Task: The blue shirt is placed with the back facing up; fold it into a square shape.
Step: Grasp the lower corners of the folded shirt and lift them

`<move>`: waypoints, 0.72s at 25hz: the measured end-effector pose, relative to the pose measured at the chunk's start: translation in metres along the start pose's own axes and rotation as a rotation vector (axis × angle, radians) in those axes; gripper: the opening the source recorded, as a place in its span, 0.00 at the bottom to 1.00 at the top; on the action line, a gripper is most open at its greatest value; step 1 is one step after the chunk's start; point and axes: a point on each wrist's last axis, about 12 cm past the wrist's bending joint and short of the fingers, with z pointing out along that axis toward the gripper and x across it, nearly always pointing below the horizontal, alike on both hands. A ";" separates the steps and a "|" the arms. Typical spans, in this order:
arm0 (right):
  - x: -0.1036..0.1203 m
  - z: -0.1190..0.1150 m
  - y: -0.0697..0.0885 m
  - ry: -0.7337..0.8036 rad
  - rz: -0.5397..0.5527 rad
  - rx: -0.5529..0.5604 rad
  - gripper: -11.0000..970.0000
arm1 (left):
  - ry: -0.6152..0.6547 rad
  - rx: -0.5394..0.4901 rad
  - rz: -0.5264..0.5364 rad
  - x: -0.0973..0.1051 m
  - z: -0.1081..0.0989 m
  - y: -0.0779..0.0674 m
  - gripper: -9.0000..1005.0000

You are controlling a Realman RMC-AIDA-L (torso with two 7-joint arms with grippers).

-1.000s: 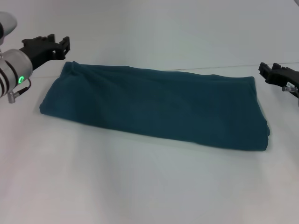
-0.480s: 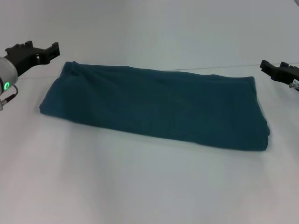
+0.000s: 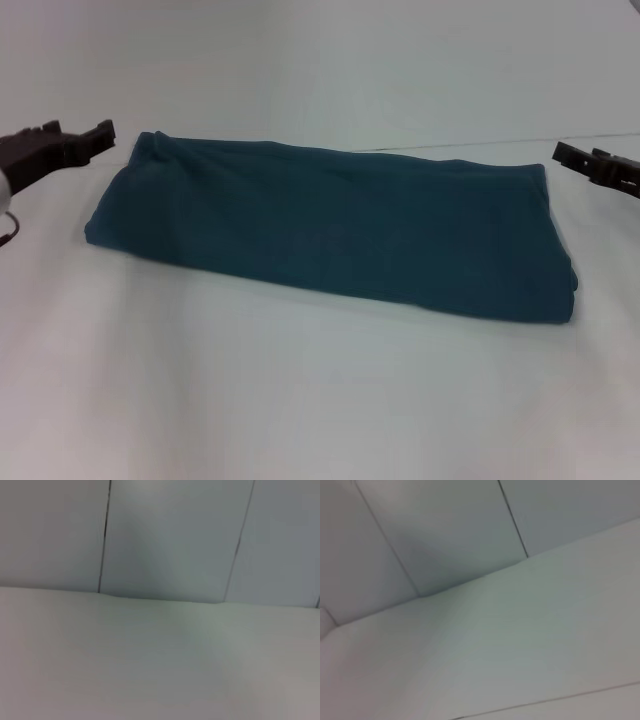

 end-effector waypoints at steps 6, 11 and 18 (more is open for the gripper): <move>0.001 -0.030 -0.013 0.044 0.060 -0.083 0.70 | 0.002 0.082 -0.049 0.010 -0.026 0.007 0.77; 0.005 -0.043 -0.017 0.160 0.064 -0.107 0.70 | 0.051 0.107 -0.047 0.021 -0.034 0.007 0.77; 0.007 -0.061 -0.015 0.225 0.074 -0.179 0.69 | 0.143 0.100 0.017 0.035 -0.033 0.006 0.77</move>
